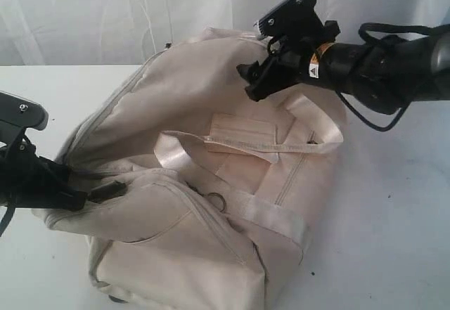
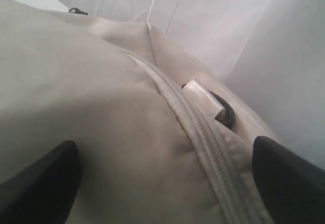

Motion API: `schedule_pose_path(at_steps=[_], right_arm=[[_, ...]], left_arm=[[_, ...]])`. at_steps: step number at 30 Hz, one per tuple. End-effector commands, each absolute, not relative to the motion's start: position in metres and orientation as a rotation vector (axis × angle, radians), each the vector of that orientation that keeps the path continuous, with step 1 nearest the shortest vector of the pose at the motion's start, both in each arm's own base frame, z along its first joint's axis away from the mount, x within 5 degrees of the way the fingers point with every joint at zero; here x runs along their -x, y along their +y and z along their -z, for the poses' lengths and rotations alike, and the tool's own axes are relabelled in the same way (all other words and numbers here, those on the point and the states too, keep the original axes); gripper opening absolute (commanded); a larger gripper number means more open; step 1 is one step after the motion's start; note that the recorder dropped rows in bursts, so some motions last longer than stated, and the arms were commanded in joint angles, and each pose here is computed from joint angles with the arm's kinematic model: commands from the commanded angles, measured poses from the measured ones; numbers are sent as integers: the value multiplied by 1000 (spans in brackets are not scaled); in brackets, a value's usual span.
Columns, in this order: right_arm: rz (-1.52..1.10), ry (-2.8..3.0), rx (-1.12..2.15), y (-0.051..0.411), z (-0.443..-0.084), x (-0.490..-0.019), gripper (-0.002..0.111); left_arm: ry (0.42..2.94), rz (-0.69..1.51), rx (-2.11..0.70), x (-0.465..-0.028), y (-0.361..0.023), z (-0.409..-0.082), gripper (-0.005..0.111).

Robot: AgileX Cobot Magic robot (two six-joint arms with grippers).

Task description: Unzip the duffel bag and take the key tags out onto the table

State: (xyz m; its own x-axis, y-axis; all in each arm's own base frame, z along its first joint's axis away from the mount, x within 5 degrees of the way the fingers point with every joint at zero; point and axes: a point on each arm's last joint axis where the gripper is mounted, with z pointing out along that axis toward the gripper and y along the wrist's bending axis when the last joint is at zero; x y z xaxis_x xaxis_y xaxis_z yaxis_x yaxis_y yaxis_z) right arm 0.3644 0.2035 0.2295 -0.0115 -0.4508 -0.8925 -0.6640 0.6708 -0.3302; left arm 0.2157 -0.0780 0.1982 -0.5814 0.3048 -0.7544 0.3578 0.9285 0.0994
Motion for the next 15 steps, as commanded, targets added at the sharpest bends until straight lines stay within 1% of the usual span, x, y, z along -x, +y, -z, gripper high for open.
schedule_pose_path(at_steps=[1,2,4,7,9,11,15], right_arm=[[-171,1661,927,208,-231,-381,79],[-160,1676,925,208,-230,-383,74],[-121,1726,923,207,-229,-388,56],[-62,1810,910,202,-231,-391,20],[-33,1846,909,199,-231,-392,7],[4,1892,905,196,-232,-392,0],[74,1971,895,187,-239,-388,0]], left_arm=[[2229,-16,-411,-217,-69,-198,0],[2229,-16,-411,-217,-69,-198,0],[2229,-16,-411,-217,-69,-198,0],[2229,-16,-411,-217,-69,-198,0],[2229,-14,-412,-217,-70,-198,0],[2229,-12,-413,-217,-70,-198,0],[2228,-28,-406,-218,-69,-198,0]])
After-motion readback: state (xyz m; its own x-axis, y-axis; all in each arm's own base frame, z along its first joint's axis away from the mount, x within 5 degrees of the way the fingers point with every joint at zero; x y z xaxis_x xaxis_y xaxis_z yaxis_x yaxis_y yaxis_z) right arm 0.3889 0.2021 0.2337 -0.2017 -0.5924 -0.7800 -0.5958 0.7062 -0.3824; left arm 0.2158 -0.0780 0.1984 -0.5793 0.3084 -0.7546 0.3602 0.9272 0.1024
